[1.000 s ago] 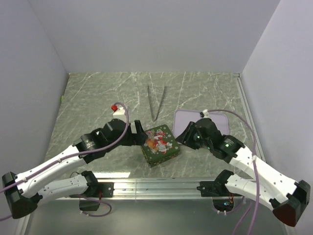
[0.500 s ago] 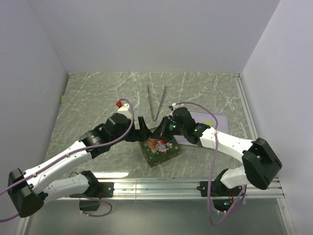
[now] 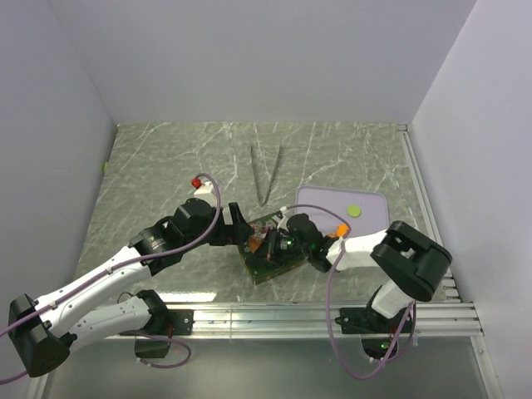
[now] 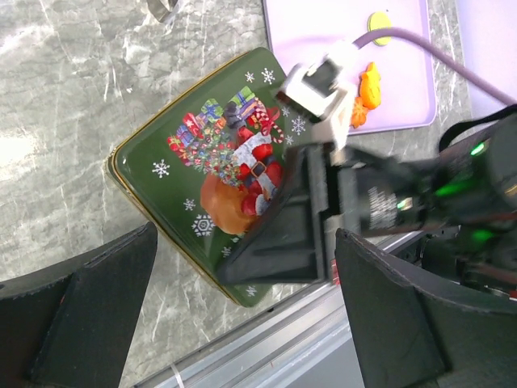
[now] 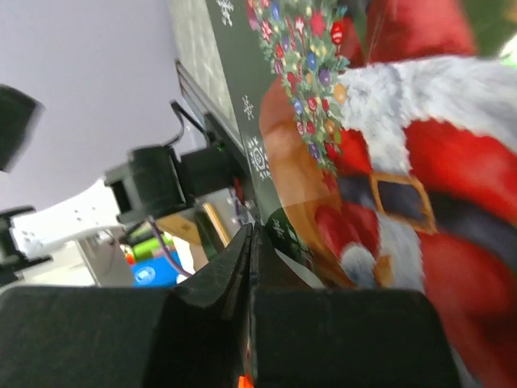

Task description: Pack the cookies

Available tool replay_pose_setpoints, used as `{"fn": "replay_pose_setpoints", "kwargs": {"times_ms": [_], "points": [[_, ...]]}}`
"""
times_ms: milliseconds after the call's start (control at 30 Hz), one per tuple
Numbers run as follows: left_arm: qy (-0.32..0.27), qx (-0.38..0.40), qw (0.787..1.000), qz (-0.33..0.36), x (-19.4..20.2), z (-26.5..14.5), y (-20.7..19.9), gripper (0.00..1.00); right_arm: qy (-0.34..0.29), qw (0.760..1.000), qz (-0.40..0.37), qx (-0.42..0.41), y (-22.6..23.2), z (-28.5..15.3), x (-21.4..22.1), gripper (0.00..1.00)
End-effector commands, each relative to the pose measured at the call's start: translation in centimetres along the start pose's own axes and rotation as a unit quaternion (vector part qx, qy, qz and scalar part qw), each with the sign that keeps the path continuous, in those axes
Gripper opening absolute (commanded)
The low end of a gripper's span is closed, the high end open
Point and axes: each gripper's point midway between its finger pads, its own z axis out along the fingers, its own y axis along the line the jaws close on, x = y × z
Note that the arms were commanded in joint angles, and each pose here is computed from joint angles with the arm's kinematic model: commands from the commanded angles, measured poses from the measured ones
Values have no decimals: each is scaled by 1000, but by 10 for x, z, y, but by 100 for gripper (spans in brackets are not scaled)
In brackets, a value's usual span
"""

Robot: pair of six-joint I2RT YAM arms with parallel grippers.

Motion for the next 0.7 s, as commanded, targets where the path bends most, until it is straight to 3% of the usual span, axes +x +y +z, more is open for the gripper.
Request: {"fn": "replay_pose_setpoints", "kwargs": {"times_ms": [0, 400, 667], "points": [[-5, 14, 1000, 0, -4, -1, -7, 97, 13, 1000, 17, 7, -21, 10, 18, 0], [3, 7, 1000, 6, -1, 0, -1, 97, 20, 1000, 15, 15, -17, 21, 16, 0], [-3, 5, 1000, 7, -4, 0, 1, 98, 26, 999, -27, 31, 2, 25, 10, 0]]}}
